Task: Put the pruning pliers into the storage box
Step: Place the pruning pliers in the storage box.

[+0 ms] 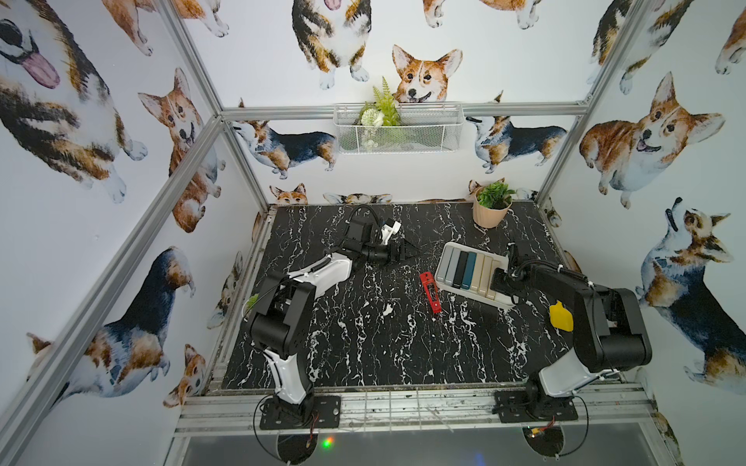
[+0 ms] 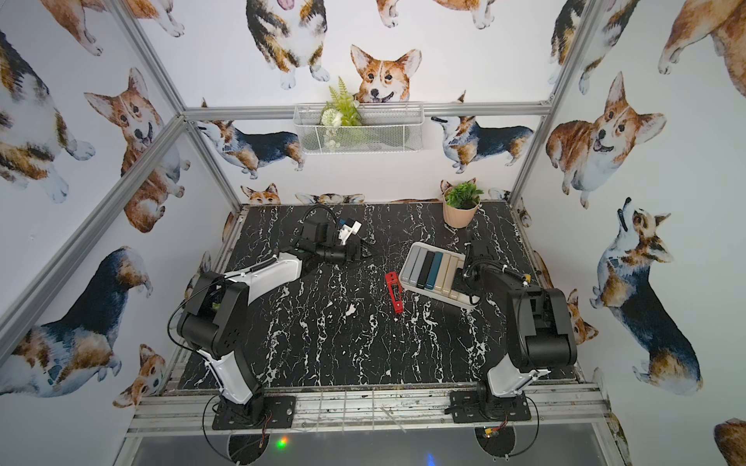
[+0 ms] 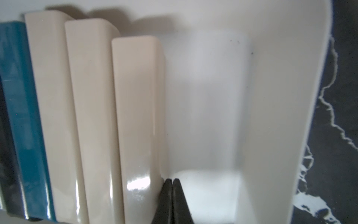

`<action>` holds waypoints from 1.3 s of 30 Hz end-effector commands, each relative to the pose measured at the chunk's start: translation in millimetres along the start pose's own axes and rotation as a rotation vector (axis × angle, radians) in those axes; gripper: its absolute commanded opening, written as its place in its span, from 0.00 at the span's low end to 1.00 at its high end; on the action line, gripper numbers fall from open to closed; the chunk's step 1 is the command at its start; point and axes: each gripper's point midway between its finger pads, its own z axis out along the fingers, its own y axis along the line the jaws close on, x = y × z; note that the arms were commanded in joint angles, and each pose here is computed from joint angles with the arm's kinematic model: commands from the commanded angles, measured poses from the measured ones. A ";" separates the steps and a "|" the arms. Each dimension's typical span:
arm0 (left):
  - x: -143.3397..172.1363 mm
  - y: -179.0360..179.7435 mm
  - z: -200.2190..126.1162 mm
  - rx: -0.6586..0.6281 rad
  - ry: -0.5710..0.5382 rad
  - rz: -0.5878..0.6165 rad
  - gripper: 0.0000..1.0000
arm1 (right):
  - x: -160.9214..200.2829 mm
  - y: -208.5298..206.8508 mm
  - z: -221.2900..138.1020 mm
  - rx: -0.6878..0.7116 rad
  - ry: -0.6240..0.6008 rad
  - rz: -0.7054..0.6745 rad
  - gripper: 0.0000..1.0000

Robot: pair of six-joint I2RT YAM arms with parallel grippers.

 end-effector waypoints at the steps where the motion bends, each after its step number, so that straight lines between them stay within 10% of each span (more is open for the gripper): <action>1: -2.0 -7.5 -1.0 0.016 -0.001 0.028 1.00 | -4.9 6.9 -2.1 -0.030 -0.014 0.005 0.00; 7: 0.2 -4.7 -0.7 0.004 0.007 0.029 1.00 | -7.2 -3.3 -20.1 0.022 -0.050 -0.014 0.02; 15: 5.0 4.7 -5.1 -0.083 0.032 0.042 1.00 | -15.5 3.6 -61.1 -0.023 -0.142 -0.023 0.35; 39: 20.5 12.3 -14.1 -0.177 0.101 0.057 1.00 | 31.3 141.6 -81.8 -0.305 -0.138 -0.204 0.30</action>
